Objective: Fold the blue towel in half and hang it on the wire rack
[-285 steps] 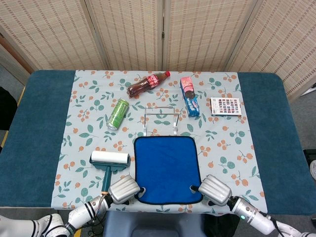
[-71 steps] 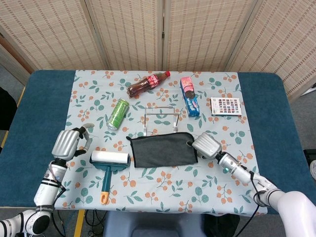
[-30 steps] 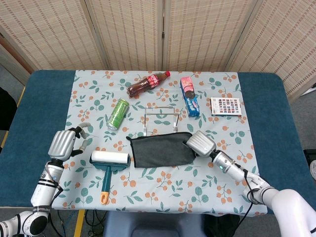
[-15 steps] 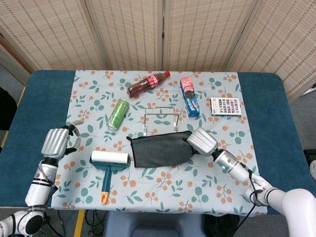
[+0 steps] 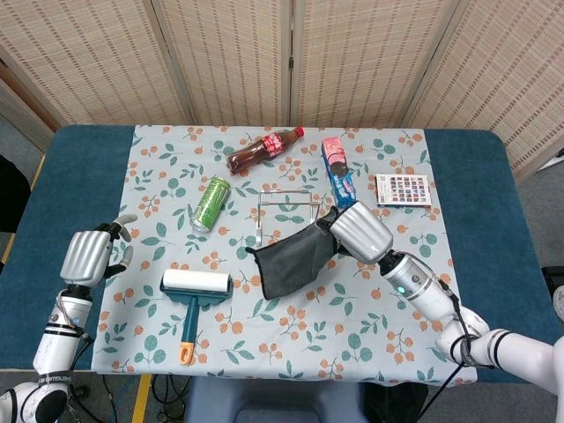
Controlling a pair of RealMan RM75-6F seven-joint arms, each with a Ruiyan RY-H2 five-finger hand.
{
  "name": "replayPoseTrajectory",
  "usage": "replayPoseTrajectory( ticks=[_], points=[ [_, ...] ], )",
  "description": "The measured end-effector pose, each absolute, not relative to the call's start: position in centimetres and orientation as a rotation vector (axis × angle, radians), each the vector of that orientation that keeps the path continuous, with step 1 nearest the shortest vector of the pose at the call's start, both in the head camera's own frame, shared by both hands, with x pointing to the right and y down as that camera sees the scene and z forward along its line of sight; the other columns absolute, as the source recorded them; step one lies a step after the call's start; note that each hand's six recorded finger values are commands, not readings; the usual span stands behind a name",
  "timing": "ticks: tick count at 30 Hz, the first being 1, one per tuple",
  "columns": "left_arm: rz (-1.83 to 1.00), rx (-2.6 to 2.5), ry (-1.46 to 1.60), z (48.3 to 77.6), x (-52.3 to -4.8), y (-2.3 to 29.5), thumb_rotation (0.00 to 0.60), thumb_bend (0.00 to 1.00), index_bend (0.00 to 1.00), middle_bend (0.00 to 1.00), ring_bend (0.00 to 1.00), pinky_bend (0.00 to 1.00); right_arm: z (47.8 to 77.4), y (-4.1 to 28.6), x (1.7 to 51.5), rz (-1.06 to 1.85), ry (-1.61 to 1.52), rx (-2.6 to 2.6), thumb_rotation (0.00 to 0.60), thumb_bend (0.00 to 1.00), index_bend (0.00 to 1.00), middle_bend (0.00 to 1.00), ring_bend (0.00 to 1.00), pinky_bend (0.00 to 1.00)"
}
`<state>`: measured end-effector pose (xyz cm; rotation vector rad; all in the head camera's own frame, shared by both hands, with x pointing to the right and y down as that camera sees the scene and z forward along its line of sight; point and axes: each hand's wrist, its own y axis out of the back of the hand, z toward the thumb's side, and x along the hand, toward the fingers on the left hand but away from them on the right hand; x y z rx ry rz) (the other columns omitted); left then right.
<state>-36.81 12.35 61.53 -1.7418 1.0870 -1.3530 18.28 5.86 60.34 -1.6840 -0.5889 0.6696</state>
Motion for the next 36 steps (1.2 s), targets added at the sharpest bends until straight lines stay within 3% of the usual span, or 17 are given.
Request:
replayPoseTrajectory(
  ticks=[6,18,36],
  points=[
    [-1.354,-1.745,1.097,61.4,-37.2,12.5,0.600,0.45,0.23,0.47,0.41,0.75,56.8,3.8,16.8,0.640,-0.638,-1.606,0.600,0.41,0.78,0.91,0.91,1.00],
    [-1.356,-1.754,1.096,61.4,-37.8,12.7,0.600,0.45,0.23,0.47,0.41,0.75,54.7,2.8,16.0,0.693,-0.658,-1.454,0.600,0.41,0.78,0.91,0.91,1.00],
    [-1.362,-1.757,1.108,61.4,-38.6,13.5,0.600,0.45,0.22,0.46,0.40,0.75,58.2,-1.2,11.4,0.854,-0.622,-1.433,0.600,0.41,0.78,0.91,0.91,1.00]
  ],
)
